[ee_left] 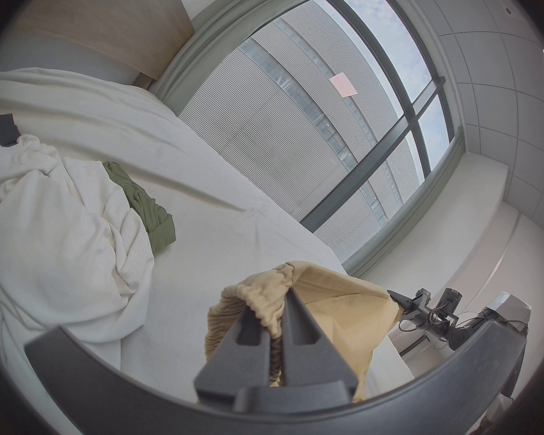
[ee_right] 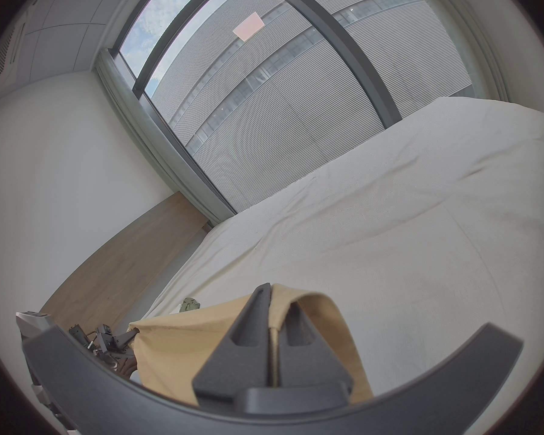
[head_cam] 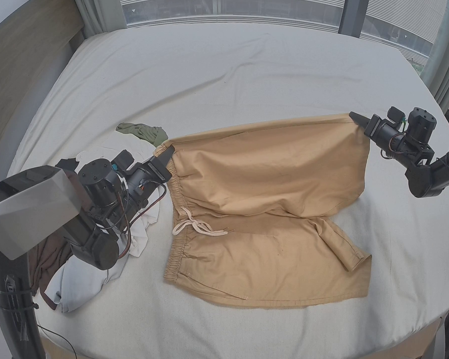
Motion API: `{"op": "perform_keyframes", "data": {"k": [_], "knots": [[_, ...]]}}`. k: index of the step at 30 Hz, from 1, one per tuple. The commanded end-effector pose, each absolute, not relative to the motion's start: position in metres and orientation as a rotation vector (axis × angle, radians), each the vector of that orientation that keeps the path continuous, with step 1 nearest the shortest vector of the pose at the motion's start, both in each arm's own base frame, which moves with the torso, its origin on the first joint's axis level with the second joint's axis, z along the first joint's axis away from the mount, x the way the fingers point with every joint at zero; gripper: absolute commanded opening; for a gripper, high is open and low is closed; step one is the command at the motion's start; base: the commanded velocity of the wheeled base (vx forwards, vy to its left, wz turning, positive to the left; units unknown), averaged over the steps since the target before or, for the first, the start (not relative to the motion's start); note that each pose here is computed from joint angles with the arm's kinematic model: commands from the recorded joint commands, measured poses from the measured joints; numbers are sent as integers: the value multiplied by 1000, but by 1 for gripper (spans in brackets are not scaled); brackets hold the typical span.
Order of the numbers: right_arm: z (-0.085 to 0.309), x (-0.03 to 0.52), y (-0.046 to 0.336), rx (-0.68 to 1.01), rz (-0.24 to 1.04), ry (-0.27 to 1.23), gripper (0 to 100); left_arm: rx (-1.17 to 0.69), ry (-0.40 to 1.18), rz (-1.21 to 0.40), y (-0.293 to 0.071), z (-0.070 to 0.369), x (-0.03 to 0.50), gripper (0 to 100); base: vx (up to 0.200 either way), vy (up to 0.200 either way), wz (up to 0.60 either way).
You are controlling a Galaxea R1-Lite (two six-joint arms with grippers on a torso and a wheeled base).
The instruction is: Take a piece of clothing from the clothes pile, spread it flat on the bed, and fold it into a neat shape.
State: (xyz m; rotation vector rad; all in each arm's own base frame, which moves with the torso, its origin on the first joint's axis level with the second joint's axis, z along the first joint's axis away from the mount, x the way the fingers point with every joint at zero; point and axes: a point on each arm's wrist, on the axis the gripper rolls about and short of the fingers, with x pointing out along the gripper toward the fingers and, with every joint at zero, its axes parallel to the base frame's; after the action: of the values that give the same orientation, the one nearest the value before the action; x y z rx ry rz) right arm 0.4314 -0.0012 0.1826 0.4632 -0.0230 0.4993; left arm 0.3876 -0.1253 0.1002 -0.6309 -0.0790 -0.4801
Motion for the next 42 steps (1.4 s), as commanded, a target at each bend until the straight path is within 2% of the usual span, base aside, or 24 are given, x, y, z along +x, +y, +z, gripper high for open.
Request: {"op": "perform_keyframes", "data": {"k": [1,17,18,25,35,36,42], "knots": [[163,450,2,474,503,-2,0,-632,-78,-445,-124,84,403,0,0,0,0],[159,463,4,485,516,-28,0,-635,-98,-409,-116,78,415,0,0,0,0],[160,463,4,485,511,-31,100,-635,-99,-411,-116,78,416,100,0,0,0],[158,457,0,485,478,-49,100,-635,-124,-404,-115,87,413,100,0,0,0],[145,378,9,468,469,52,100,-629,-118,-417,-104,118,376,100,0,0,0],[147,355,10,464,467,65,100,-621,-89,-431,-93,125,357,100,0,0,0],[132,302,14,392,470,155,100,-569,59,-609,-82,126,303,100,0,0,0]]}}
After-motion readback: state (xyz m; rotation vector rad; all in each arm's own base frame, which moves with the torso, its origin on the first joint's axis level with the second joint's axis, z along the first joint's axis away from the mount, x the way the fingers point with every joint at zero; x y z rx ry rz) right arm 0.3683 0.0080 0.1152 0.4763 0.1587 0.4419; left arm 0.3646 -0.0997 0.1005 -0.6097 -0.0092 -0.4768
